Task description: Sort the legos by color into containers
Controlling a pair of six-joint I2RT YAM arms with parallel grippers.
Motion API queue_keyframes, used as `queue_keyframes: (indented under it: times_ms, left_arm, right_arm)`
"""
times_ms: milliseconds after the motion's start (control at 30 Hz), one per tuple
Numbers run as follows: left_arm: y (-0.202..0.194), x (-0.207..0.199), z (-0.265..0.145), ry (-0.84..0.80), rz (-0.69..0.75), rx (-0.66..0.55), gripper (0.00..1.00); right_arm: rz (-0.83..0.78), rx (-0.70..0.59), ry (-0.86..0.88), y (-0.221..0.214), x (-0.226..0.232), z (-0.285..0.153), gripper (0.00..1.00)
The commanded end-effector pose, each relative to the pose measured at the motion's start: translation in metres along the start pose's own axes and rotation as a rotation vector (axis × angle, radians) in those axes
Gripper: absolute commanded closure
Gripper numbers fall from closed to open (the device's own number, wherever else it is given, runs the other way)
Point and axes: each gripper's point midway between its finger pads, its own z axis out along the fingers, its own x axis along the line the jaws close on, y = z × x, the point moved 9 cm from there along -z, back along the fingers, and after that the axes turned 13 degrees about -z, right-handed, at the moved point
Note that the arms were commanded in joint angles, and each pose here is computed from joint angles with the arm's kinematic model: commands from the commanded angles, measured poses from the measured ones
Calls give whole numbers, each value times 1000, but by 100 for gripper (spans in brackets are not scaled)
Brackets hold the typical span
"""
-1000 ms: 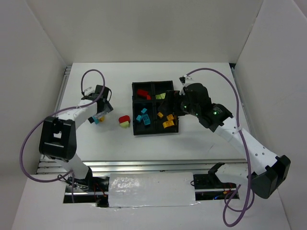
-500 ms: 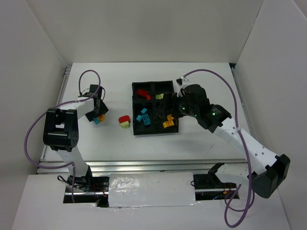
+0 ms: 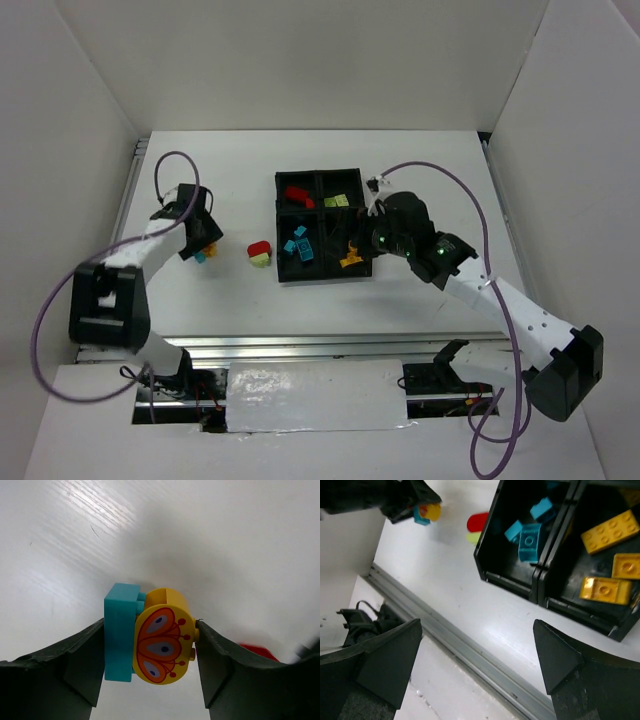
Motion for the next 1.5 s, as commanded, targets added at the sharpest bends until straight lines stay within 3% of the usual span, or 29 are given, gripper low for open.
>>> queue_keyframes:
  times_ms: [0, 33, 133, 233, 333, 500, 667, 1233, 1300, 1333, 1400, 1433, 1467]
  left_arm:
    - [6, -13, -69, -223, -107, -68, 100]
    - [8, -14, -99, -313, -145, -102, 100]
    - [-13, -11, -162, -520, -259, -108, 100]
    - [-36, -8, -208, -723, -366, -44, 100]
    - [-42, -5, -233, -808, -384, 22, 100]
    - [-50, -10, -251, -921, -379, 134, 100]
    - [-62, -16, -253, -933, -369, 204, 100]
    - [-72, -20, -244, -935, -330, 238, 100]
    - [-72, -21, -244, -941, -326, 241, 100]
    - [-72, -21, -245, -948, -324, 241, 100]
    - [-71, -22, -248, -972, -313, 238, 98]
    - [-71, -23, -250, -981, -306, 239, 89]
    - [-70, -23, -251, -990, -293, 235, 79]
  right_arm:
    - [59, -106, 179, -4, 20, -4, 0]
    - [57, -170, 229, 0, 26, -2, 0]
    - [18, -197, 355, -22, 46, 14, 0]
    - [-25, -266, 389, -24, 68, 23, 0]
    - [-55, -366, 357, -19, 85, 25, 1]
    - [-69, -493, 236, -4, 97, 40, 6]
    - [-73, -495, 230, -3, 113, 66, 12]
    - [-83, -558, 230, 16, 134, 91, 28]
    - [-80, -545, 221, 17, 135, 94, 43]
    - [-83, -530, 210, 15, 135, 97, 63]
    - [-79, -528, 187, 15, 133, 101, 92]
    - [-75, -530, 181, 14, 132, 101, 100]
    - [-77, -527, 176, 11, 131, 103, 100]
